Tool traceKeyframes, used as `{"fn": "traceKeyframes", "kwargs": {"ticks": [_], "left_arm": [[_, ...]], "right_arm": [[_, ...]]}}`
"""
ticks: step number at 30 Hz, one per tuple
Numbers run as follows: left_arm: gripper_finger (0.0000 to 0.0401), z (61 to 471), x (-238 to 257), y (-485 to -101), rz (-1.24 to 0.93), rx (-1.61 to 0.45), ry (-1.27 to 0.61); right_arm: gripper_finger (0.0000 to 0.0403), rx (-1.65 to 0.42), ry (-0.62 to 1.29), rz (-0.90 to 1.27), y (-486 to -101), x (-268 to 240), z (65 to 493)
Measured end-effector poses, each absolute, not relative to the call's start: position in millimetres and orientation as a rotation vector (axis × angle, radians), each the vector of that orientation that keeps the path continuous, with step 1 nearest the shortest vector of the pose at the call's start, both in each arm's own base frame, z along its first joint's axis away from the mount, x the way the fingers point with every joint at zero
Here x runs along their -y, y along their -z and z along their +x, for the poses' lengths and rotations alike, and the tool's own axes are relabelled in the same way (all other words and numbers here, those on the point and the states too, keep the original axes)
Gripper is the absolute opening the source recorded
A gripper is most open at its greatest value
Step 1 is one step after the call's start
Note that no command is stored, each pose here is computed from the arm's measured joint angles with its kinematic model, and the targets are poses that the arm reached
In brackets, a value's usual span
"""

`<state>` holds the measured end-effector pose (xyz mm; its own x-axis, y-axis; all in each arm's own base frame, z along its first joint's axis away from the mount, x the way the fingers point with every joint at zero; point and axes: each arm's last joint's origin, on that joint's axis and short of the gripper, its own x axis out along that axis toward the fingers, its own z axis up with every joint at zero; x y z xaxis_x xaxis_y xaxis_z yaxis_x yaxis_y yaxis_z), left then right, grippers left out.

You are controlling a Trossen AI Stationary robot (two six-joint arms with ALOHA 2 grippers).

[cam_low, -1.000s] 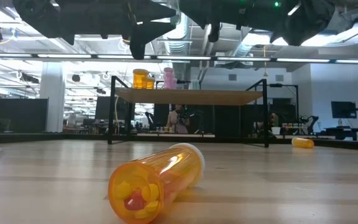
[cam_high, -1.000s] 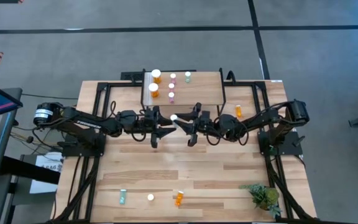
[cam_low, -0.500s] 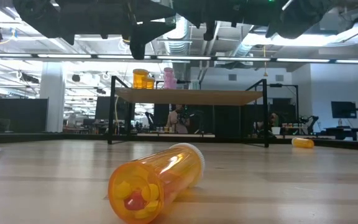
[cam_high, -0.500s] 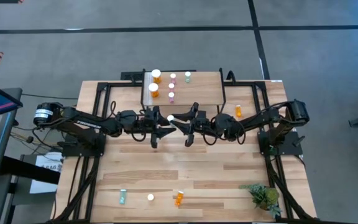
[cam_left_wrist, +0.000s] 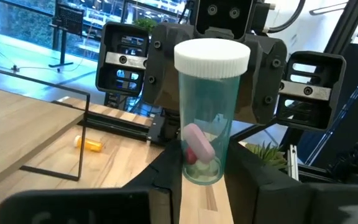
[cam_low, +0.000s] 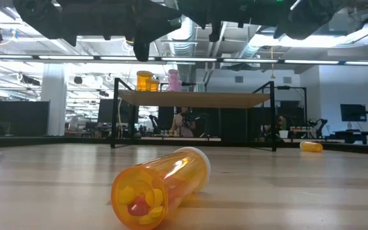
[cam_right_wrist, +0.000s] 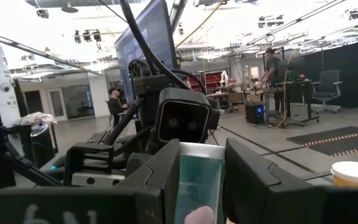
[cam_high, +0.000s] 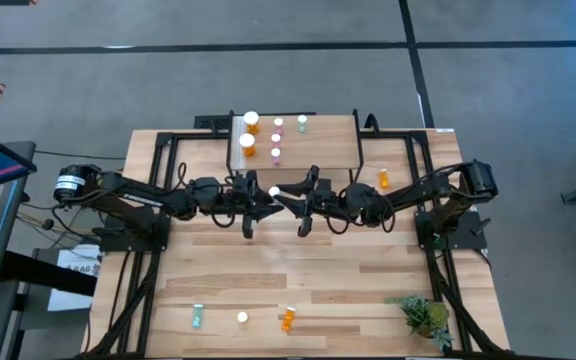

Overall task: Pick and place medicine bottles onto shelf by color
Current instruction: Put the top small blue pill bottle aligned with other small blue pill bottle on the shelf

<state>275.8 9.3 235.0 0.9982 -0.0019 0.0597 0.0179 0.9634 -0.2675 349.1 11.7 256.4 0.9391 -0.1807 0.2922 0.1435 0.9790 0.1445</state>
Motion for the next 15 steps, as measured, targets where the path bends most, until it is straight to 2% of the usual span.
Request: {"fn": "traceKeyframes", "kwargs": {"ticks": [6,12,15], "left_arm": [[0.0089,276,-9,-232,-0.273,0.023,0.005],[0.0081,276,-12,-226,-0.275,-0.034,-0.009],[0.0077,275,-14,-224,-0.276,-0.058,-0.008]], "right_arm": [[0.0134,0.273,0.168,0.117,-253,-12,350],[0.0136,0.212,0.171,0.115,-247,-12,351],[0.0149,0.184,0.166,0.131,-244,-12,352]]}}
